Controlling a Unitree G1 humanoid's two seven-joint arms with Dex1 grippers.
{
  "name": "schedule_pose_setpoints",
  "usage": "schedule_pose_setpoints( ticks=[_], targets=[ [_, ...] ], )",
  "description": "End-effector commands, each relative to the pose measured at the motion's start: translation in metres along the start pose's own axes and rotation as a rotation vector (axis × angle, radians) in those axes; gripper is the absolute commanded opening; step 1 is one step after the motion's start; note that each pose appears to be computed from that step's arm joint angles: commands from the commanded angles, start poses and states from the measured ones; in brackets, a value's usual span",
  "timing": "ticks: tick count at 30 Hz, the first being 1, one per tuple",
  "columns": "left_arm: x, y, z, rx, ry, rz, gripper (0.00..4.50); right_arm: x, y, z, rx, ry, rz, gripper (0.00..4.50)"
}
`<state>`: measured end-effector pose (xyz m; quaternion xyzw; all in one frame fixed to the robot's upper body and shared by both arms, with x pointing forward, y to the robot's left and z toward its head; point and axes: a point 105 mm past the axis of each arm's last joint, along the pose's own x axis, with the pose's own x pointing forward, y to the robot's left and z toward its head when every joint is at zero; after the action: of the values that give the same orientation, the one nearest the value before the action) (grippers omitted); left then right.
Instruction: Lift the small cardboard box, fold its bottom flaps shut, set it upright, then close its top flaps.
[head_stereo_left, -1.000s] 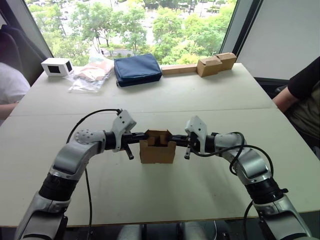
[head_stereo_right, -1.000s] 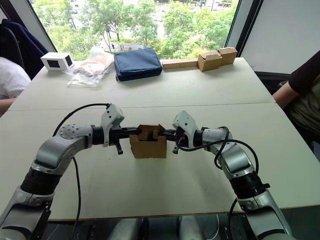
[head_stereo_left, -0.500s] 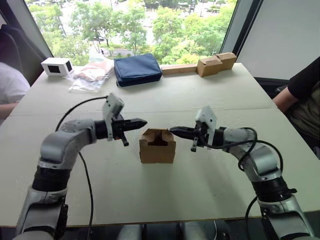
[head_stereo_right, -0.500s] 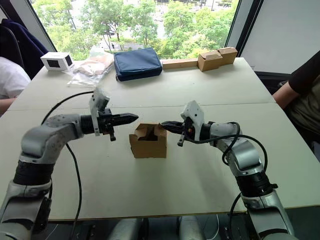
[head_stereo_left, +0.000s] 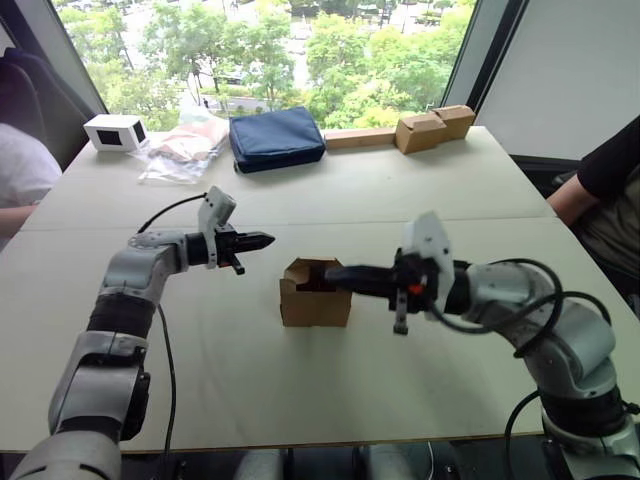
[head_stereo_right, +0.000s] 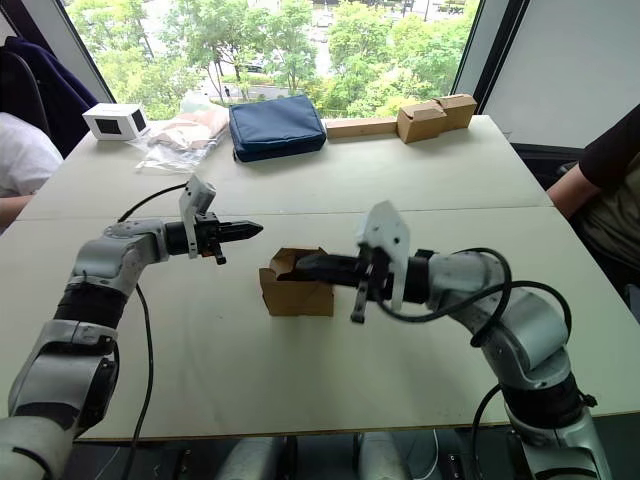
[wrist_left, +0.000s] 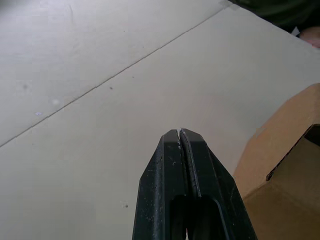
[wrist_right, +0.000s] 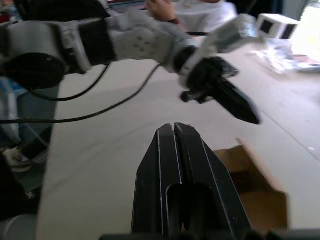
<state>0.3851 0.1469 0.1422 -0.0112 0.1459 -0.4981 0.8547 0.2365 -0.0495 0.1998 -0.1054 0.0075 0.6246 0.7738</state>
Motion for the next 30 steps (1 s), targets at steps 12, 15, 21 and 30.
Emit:
schedule_pose_setpoints(
  ticks=[12,15,21,30],
  targets=[
    [0.022,-0.005,-0.017,-0.068,0.097,-0.205,0.02,0.026,-0.009,-0.022,-0.159,0.109,-0.136,0.0],
    [0.028,-0.009,-0.021,-0.045,0.112,-0.225,0.02,0.028,-0.012,-0.025,-0.187,0.132,-0.154,0.0],
    [0.036,-0.014,-0.019,-0.043,0.105,-0.257,0.02,0.033,-0.018,-0.031,-0.227,0.172,-0.167,0.0],
    [0.039,-0.017,-0.015,-0.052,0.074,-0.268,0.02,0.041,-0.028,-0.039,-0.234,0.193,-0.168,0.0]
  ],
)
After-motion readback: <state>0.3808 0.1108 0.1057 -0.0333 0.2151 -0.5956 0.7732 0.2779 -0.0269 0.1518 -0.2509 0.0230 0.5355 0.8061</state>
